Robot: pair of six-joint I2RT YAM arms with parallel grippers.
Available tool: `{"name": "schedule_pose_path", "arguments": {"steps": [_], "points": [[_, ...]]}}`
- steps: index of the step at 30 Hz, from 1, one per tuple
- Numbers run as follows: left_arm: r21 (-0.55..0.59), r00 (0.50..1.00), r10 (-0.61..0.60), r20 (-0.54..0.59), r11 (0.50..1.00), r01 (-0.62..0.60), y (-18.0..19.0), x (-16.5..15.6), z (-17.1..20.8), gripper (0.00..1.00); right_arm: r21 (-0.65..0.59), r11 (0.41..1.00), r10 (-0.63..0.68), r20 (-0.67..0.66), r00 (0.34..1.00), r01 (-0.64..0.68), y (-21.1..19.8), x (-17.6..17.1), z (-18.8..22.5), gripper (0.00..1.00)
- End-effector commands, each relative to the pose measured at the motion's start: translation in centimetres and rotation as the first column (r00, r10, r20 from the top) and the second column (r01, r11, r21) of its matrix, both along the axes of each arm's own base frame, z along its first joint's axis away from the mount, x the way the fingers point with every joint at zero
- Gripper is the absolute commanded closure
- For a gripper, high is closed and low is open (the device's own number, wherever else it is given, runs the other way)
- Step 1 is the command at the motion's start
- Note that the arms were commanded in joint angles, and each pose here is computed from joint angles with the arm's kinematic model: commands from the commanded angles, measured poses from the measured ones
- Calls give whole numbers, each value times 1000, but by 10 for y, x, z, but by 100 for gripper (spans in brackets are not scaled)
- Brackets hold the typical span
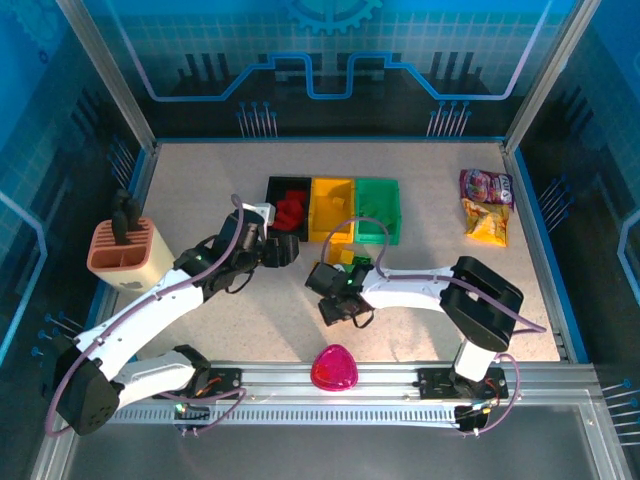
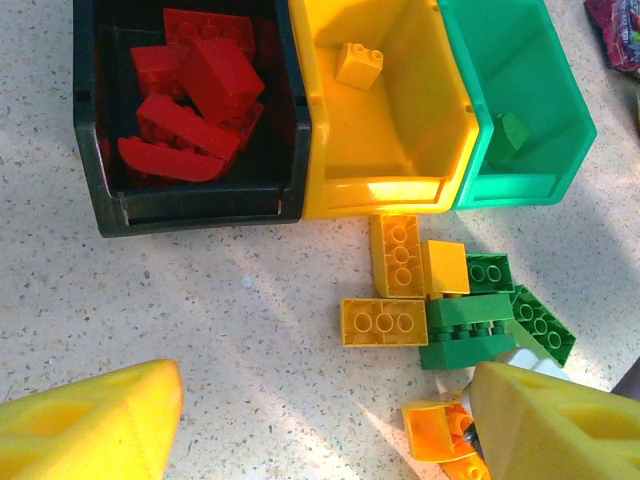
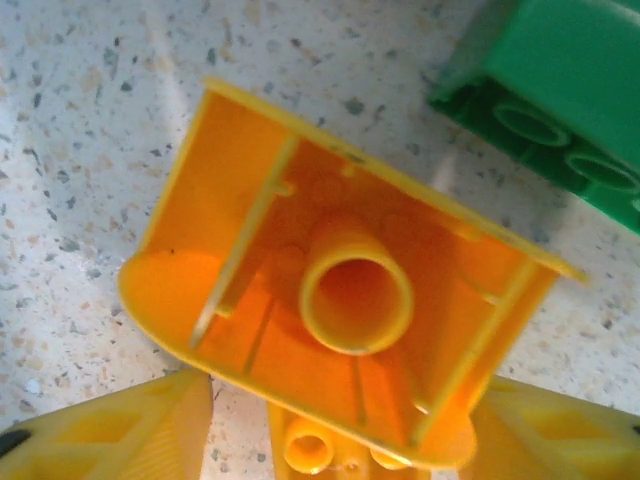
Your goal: Sort the legos into containers by color
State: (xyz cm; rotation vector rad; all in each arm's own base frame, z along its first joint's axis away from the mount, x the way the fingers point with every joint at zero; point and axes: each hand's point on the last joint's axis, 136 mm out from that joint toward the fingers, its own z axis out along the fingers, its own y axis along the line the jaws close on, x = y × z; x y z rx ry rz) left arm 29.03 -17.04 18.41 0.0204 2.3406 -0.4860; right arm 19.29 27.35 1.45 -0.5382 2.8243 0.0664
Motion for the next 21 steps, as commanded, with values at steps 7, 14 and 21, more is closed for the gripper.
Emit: {"name": "schedule_pose_path", "arguments": {"steps": [7, 14, 21], "points": [[32, 1000, 18, -20, 999, -17, 5, -3, -9, 24, -60, 998, -3, 34, 999, 5, 2, -9, 6, 72], [25, 1000, 17, -12, 1000, -17, 5, -3, -7, 25, -32, 999, 2, 111, 994, 2, 2, 0, 42, 76], [17, 1000, 22, 0, 1000, -22, 6, -4, -1, 25, 14, 1000, 20, 189, 982, -23, 4, 25, 87, 76]]}}
